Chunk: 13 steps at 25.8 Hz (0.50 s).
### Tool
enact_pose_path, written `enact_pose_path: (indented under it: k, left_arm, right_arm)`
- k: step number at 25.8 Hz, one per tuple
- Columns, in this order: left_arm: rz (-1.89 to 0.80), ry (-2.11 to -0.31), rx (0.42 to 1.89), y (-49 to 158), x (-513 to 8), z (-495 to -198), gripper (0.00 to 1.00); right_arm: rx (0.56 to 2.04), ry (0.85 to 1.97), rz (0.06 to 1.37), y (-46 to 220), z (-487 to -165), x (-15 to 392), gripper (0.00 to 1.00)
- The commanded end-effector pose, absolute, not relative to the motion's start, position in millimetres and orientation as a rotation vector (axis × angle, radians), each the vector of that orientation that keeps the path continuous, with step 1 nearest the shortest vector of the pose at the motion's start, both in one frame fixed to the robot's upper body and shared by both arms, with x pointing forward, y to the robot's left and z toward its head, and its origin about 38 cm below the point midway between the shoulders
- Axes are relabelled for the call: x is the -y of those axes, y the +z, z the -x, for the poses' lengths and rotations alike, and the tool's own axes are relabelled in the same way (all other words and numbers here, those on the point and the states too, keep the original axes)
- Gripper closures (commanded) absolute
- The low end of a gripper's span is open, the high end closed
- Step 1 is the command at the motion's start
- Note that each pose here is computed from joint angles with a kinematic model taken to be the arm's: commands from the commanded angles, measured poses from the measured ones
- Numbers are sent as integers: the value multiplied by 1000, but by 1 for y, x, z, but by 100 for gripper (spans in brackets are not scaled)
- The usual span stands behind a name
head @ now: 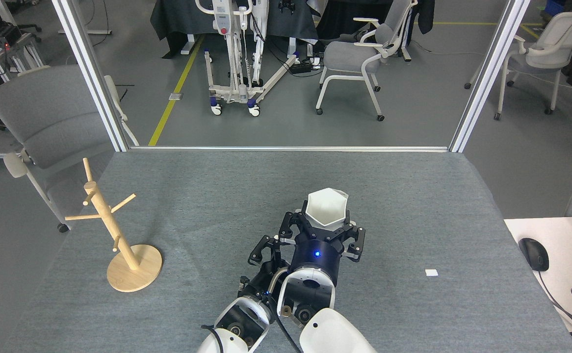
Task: Hang cup on storage rack
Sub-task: 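Grasp the white cup with the left gripper beneath the right gripper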
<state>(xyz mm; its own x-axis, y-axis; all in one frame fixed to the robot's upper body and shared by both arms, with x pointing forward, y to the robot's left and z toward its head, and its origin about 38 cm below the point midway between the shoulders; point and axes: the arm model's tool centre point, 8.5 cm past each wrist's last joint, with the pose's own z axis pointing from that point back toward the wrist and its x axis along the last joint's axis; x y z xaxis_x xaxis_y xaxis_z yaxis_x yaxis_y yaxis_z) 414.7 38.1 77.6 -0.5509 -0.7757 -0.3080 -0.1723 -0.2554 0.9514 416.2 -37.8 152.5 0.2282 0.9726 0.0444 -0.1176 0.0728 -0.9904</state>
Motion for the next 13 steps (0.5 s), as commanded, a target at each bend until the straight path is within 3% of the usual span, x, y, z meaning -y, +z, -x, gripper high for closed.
enact_pose_path:
  k: [1,13]
  left_arm:
    - [-1053,-1816,1616,79,-39,-418,3]
    - [-1010,-1837,1611,78,-32,-430,3]
  right_arm:
    - [958,1081,1144,147,-413,34,62]
    - [926,1135,1132,130,-408,27,62]
